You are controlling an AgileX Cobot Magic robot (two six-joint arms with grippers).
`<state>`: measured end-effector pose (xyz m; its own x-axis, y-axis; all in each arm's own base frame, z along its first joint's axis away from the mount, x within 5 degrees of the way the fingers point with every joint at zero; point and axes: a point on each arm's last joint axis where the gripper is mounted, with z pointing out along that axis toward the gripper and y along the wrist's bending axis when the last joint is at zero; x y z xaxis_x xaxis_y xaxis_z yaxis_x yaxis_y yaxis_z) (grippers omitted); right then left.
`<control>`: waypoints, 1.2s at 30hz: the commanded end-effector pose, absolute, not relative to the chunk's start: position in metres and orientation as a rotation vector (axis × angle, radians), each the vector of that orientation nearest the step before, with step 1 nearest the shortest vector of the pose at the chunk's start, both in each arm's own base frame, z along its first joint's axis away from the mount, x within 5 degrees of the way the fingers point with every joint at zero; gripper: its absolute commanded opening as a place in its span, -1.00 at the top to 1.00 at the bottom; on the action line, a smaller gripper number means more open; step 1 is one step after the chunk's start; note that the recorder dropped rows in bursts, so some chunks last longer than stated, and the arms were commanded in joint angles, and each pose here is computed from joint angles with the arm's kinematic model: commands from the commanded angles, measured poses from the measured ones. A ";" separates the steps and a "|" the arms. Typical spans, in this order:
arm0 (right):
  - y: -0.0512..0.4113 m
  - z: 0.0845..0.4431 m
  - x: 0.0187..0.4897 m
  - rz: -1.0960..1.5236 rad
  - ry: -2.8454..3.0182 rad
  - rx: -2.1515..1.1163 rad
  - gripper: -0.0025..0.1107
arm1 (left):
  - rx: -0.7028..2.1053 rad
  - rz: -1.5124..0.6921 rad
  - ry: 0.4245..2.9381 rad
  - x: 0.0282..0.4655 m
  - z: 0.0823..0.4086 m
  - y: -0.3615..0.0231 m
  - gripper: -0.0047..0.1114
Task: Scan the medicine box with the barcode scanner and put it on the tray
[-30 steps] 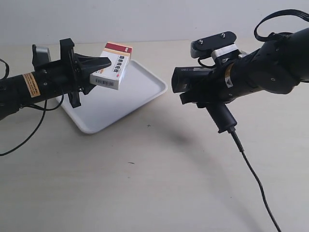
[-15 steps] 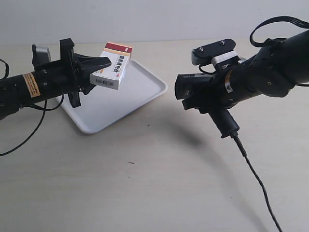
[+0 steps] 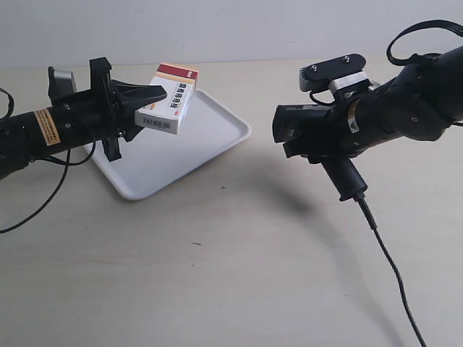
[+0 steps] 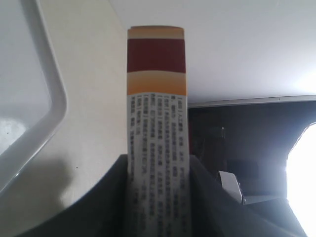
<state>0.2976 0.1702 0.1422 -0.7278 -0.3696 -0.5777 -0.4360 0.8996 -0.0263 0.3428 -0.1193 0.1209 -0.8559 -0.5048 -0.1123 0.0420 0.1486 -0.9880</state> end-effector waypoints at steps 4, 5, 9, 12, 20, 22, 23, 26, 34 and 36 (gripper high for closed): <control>0.173 0.147 0.302 0.184 2.420 -0.578 0.96 | -0.441 -1.772 1.998 0.342 0.122 -0.119 0.92; 0.173 0.148 0.302 0.181 2.421 -0.578 0.96 | -0.441 -1.772 1.998 0.342 0.122 -0.119 0.92; 0.172 0.155 0.301 0.181 2.407 -0.571 0.96 | -0.446 -1.772 1.995 0.342 0.122 -0.118 0.92; 0.171 0.155 0.299 0.191 2.400 -0.573 0.96 | -0.483 -1.790 1.995 0.343 0.122 -0.118 0.92; 0.171 0.150 0.293 0.218 2.377 -0.616 0.96 | -0.540 -1.815 1.991 0.343 0.122 -0.118 0.92; 0.171 0.149 0.293 0.209 2.382 -0.621 0.96 | -0.544 -1.817 1.991 0.343 0.122 -0.118 0.92; 0.170 0.149 0.293 0.202 2.386 -0.622 0.96 | -0.544 -1.817 1.991 0.343 0.122 -0.118 0.92; 0.167 0.148 0.294 0.177 2.393 -0.634 0.96 | -0.540 -1.819 1.996 0.343 0.122 -0.118 0.92; 0.166 0.149 0.295 0.176 2.385 -0.637 0.96 | -0.556 -1.831 2.003 0.342 0.122 -0.118 0.92; 0.160 0.152 0.301 0.145 2.384 -0.631 0.96 | -0.549 -1.832 2.009 0.342 0.122 -0.119 0.92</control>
<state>0.2952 0.1642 0.1443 -0.6887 -0.3970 -0.6067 -0.4731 0.8802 -0.0390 0.3431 -0.1192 0.1210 -0.8542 -0.5196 -0.0180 -0.0391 0.0988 -0.9943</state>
